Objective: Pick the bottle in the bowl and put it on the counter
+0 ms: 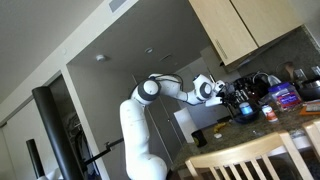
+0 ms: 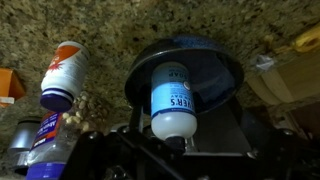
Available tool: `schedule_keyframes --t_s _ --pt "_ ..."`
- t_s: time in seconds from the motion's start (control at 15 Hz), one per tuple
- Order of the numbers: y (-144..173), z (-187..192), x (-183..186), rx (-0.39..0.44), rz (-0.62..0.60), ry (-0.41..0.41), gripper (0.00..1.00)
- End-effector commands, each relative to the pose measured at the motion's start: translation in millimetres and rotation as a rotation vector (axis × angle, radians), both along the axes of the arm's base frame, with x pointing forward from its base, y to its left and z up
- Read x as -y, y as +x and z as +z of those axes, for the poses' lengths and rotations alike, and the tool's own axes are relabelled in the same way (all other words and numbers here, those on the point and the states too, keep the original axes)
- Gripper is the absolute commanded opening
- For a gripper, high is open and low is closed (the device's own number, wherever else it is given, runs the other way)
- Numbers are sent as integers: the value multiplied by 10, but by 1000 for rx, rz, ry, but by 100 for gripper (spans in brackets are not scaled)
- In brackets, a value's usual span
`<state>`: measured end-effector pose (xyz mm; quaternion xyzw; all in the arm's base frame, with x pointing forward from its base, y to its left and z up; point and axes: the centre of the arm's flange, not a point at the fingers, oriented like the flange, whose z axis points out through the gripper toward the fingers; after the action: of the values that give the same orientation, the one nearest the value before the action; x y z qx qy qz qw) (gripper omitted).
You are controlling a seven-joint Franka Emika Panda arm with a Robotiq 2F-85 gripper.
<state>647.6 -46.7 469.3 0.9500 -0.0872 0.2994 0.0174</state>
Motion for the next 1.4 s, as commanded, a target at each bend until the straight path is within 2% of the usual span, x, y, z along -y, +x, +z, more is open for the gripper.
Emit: schedule_keyframes --t_s 0.0,0.13,0.2,0.27,0.47,0.53,0.73,0.93,1.13,1.2,1.33 --pt "-4 -40 -11 52 -24 -24 100" --pt "-56 12 -26 35 -13 -23 100" --pt "-220 131 -26 12 -13 8 100" --pt "-1 45 12 32 -17 -8 100" --pt "-68 115 -16 35 -16 -2 100" --pt "-2 140 8 32 -27 4 100" --pt "505 235 -4 34 -60 26 100" --pt "1066 161 -65 21 -100 0 100" --pt "1354 -44 -2 -45 -159 -21 100" --pt "819 -73 -40 -10 -114 6 100" --pt "978 -184 -17 -28 -138 -7 100"
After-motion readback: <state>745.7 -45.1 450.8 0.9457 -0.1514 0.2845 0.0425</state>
